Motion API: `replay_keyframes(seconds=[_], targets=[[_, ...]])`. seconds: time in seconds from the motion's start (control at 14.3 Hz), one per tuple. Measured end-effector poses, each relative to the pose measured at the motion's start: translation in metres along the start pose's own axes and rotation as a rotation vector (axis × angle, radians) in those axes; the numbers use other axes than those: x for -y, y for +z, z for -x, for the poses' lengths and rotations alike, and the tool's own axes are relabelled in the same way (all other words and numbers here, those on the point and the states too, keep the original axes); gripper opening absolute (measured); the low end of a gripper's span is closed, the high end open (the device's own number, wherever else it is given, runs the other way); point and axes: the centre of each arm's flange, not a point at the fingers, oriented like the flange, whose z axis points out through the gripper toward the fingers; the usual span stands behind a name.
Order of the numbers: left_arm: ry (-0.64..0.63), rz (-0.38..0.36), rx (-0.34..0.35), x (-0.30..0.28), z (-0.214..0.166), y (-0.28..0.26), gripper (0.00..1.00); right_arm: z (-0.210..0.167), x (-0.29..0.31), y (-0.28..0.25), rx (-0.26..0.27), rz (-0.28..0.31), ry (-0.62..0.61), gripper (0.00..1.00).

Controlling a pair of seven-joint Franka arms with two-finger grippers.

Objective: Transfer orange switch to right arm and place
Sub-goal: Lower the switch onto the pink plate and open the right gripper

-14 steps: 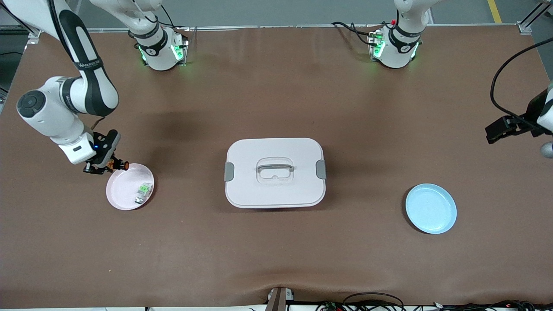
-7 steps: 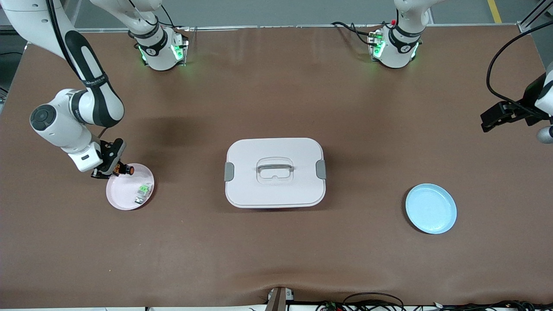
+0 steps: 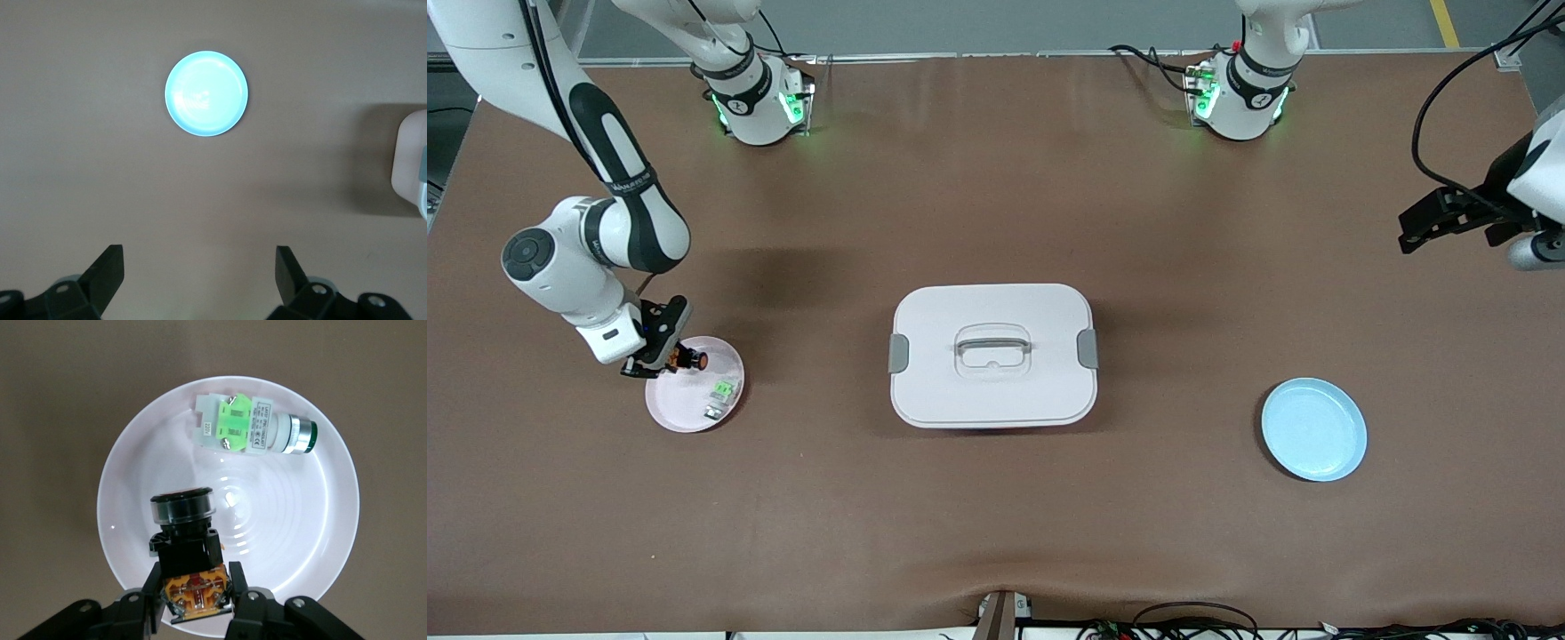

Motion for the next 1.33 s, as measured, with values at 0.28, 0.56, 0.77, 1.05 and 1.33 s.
replay_keyframes(seconds=[0.28,0.56,0.77,1.05,1.33], targets=[[0.014,-0.004,-0.008,-0.007,0.013,-0.005,1.0,-0.007,-0.003,0.015,-0.019,0.016,0.016,0.42],[0.026,-0.006,-0.007,-0.014,0.017,-0.004,1.0,-0.01,-0.003,0.029,-0.022,0.025,0.013,0.42],[0.03,-0.007,-0.006,-0.013,0.018,-0.003,1.0,-0.005,-0.006,0.028,-0.021,0.032,0.002,0.42],[0.028,0.006,-0.007,-0.012,0.019,-0.005,1.0,0.022,-0.009,0.031,-0.015,0.031,-0.014,0.42],[0.024,0.014,-0.008,-0.011,0.021,-0.007,1.0,0.018,-0.009,0.037,-0.031,0.033,-0.02,0.42]])
